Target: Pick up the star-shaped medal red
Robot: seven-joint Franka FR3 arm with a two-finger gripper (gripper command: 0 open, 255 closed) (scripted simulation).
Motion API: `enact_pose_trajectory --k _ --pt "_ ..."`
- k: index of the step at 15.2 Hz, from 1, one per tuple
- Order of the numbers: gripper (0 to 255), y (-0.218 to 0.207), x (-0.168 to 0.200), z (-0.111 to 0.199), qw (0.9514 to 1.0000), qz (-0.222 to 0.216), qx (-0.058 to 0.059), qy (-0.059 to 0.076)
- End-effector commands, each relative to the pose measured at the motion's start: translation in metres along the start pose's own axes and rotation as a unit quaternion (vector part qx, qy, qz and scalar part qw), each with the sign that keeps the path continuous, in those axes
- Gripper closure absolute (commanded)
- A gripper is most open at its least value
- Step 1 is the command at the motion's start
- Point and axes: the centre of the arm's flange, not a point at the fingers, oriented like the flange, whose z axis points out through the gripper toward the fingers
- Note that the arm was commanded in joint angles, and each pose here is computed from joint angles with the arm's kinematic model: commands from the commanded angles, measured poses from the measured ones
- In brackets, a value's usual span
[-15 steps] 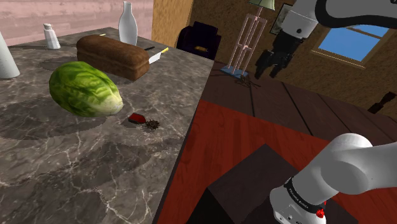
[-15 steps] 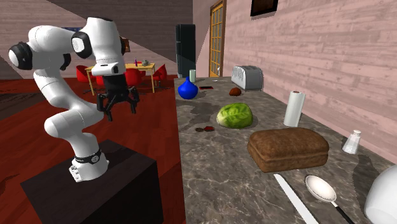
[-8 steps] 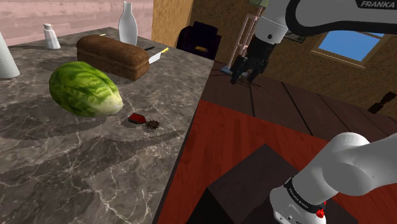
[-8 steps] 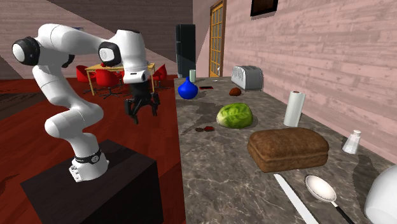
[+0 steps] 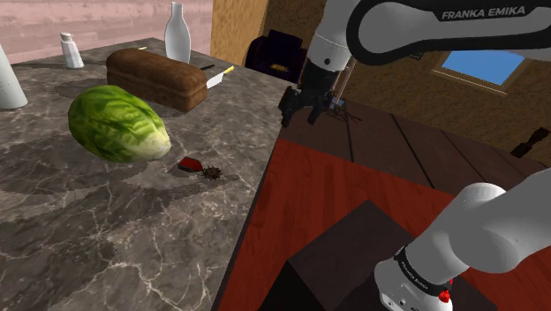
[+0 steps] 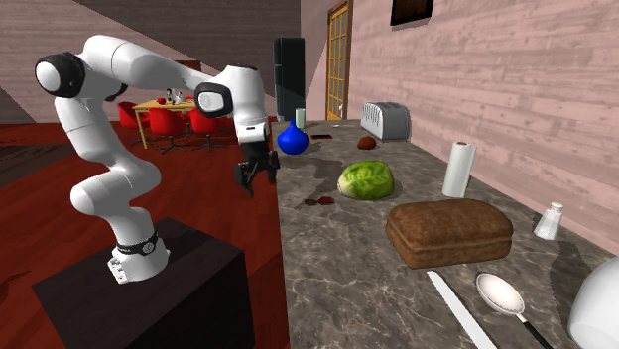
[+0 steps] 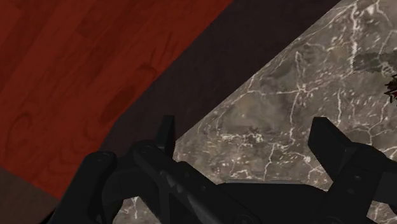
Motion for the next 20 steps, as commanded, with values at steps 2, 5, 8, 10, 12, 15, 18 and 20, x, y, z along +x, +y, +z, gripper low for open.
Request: enact_pose_trajectory --k 2,5,8,10,12,15,18,20 --pt "0 -0.035 0.009 0.014 1.0000 -0.005 0.006 -0.003" --pt "0 -0.069 0.020 0.029 0.9998 -0.011 0.012 -0.007" --pt "0 -0.103 0.030 0.044 0.9997 -0.017 0.017 -0.010" --pt "0 -0.126 0.036 0.053 0.9995 -0.021 0.021 -0.012" --pt "0 -0.149 0.042 0.063 0.9993 -0.025 0.024 -0.015" --pt "0 -0.184 0.050 0.077 0.9989 -0.031 0.030 -0.018" --pt "0 -0.219 0.059 0.090 0.9985 -0.036 0.035 -0.021" --pt "0 -0.242 0.064 0.099 0.9982 -0.040 0.039 -0.023"
